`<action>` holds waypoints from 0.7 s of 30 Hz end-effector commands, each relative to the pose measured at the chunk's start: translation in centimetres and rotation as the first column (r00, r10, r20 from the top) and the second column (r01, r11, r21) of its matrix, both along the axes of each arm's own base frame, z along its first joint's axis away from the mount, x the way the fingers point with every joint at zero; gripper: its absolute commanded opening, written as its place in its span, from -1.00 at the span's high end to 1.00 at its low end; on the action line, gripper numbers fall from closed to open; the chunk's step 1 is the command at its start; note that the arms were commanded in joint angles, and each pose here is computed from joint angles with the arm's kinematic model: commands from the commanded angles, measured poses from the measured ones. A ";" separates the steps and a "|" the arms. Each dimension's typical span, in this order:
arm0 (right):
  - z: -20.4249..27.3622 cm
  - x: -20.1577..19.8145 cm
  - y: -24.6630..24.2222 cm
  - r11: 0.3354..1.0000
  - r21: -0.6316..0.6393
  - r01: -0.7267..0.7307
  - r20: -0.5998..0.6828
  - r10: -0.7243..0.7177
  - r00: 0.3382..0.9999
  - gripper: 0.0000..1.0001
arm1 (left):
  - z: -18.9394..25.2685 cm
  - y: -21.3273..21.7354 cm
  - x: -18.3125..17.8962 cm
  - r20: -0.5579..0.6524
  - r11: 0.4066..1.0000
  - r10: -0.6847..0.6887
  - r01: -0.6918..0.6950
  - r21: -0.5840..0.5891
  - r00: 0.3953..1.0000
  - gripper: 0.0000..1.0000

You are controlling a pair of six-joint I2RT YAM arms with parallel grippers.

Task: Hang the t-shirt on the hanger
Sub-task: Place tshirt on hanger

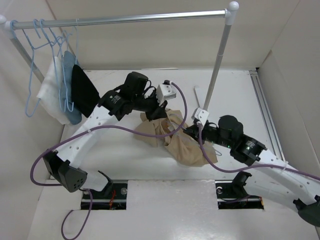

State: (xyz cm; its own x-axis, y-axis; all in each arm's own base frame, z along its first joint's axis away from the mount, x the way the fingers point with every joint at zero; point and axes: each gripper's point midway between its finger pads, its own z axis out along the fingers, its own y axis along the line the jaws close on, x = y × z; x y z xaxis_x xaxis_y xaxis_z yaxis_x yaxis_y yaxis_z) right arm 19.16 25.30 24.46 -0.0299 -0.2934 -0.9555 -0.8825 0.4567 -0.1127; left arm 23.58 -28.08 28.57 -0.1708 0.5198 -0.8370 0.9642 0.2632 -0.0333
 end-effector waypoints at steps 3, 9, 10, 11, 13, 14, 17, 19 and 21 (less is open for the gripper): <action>6.2 2.7 1.1 0.977 0.208 0.040 0.208 -0.085 0.974 1.00 | 3.1 -1.4 -3.9 -0.018 0.973 -0.211 0.208 -0.099 0.977 1.00; 5.8 3.5 2.5 0.971 0.240 0.014 0.236 -0.072 0.969 1.00 | 5.5 -3.2 -5.6 0.041 0.948 -0.286 0.289 -0.135 0.957 1.00; 6.2 3.5 2.5 0.968 0.251 0.012 0.245 -0.075 0.967 1.00 | 5.5 -3.2 -5.7 0.032 0.949 -0.281 0.283 -0.137 0.959 0.93; 5.8 3.5 2.5 0.968 0.250 0.012 0.244 -0.075 0.967 1.00 | 4.7 -3.3 -5.2 0.027 0.955 -0.273 0.274 -0.118 0.962 0.73; 5.7 3.6 2.5 0.967 0.256 0.010 0.250 -0.076 0.965 1.00 | 3.2 -2.8 -4.8 0.030 0.961 -0.265 0.266 -0.072 0.964 0.21; 5.2 3.4 2.4 0.968 0.251 0.012 0.245 -0.075 0.966 1.00 | 2.2 -2.4 -4.3 0.043 0.968 -0.250 0.251 -0.030 0.967 0.06; 4.8 3.0 1.7 0.965 0.263 0.017 0.255 -0.087 0.963 1.00 | 0.9 -0.6 -3.6 0.115 0.970 -0.238 0.231 0.071 0.964 -0.40; 4.5 2.6 1.3 0.962 0.274 0.015 0.264 -0.090 0.960 1.00 | 1.0 0.2 -3.5 0.157 0.971 -0.231 0.218 0.100 0.960 -0.72; 4.2 2.6 1.2 0.963 0.269 0.014 0.271 -0.089 0.958 1.00 | 2.7 1.2 -3.3 0.231 0.979 -0.199 0.185 0.082 0.952 -0.99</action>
